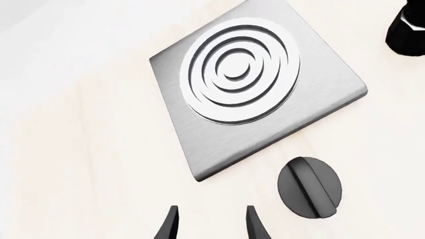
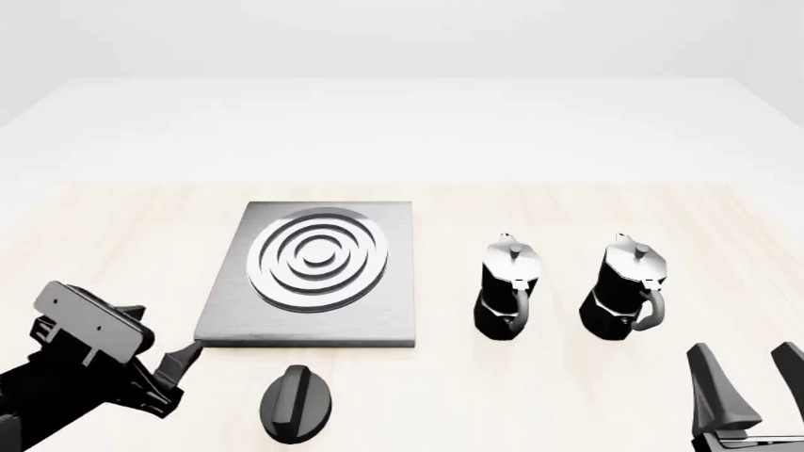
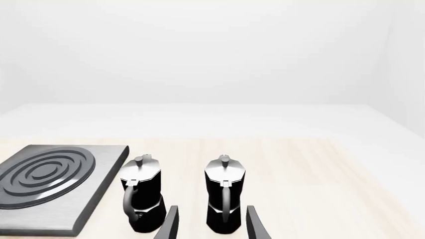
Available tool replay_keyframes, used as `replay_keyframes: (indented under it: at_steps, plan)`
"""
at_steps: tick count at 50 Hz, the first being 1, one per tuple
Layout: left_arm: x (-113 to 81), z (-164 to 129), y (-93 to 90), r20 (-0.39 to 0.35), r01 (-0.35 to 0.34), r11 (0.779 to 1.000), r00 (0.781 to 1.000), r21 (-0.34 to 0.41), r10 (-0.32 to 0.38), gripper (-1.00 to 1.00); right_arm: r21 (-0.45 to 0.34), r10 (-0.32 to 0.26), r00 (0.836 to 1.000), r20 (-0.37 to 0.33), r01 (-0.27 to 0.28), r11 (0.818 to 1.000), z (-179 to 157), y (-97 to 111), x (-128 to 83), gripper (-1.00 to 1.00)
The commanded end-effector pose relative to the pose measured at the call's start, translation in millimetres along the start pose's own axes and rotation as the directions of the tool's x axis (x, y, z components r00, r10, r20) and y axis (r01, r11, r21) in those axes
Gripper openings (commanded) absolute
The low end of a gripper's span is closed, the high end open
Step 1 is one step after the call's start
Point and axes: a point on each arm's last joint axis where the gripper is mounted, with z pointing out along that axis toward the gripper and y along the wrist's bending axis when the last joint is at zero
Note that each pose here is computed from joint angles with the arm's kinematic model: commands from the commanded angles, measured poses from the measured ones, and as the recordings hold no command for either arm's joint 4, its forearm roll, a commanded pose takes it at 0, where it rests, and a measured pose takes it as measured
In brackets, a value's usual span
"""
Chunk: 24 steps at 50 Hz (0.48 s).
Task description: Turn off the stove.
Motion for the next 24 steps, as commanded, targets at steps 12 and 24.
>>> replay_keyframes:
  at_steps: [12,24]
  plan:
    - [-7.1,-89,3.1,0.223,0.199,0.979,0.957,-0.045,-0.185,1.0,-0.003,0.003,1.0,0.002,-0.003,1.0,0,0,0,1.0]
    - [-7.6,-121,2.3,0.326,0.304,0.953,0.902,-0.011,-0.284,1.0,-0.002,0.008,1.0,0.004,-0.008,1.0,0,0,-1,1.0]
